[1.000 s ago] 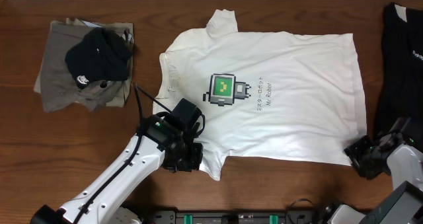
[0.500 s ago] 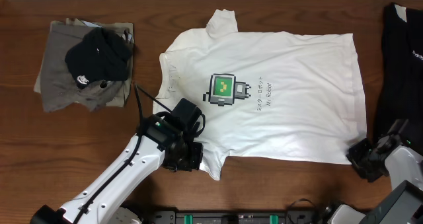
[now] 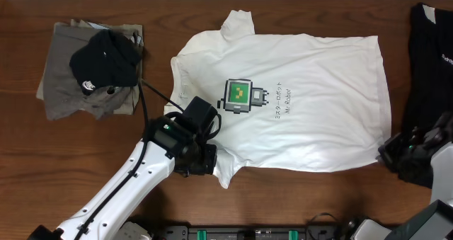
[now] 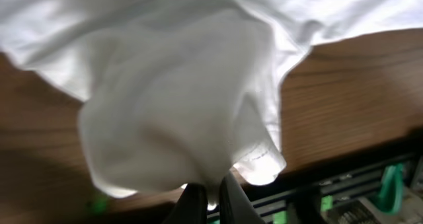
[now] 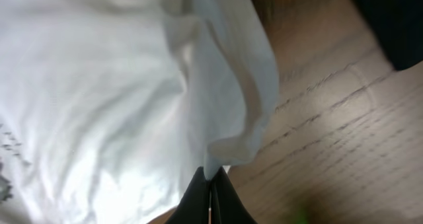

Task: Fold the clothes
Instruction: 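Fold the left side of the shirt inward toward the center with the left gripper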

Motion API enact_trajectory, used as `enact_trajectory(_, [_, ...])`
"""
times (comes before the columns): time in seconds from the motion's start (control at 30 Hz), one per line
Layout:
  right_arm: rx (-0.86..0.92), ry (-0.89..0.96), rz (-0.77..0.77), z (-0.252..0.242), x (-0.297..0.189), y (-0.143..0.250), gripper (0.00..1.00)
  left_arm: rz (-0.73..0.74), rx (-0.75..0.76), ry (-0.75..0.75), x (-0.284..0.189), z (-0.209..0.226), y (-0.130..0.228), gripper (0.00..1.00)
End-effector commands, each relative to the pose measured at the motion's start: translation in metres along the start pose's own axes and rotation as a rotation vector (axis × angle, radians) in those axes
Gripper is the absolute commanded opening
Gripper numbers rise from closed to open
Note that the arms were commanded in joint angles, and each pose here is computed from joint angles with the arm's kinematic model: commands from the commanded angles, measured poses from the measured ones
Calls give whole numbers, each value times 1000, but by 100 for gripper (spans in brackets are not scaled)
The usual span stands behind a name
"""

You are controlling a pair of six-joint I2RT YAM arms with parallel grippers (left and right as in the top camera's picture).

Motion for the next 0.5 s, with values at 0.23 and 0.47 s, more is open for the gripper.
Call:
enact_trajectory(0.23, [-53,-101,-96,19,-18,-18,1,-173,-55,-129,-33,42,-30,6])
enact_trajectory(0.47, [0,-237,-131,36,-21,-28,1,-262,29,-132,-42,52,-47,6])
Point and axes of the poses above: each gripper's point midway between its finger pads, its own x axis out along the fingers, its own z axis along the line the jaws close on, y = z × x, the point moved 8 cm from there along -x, back along the fingers, and after that the axes turned 9 degrees about x, right-handed, at the moved point
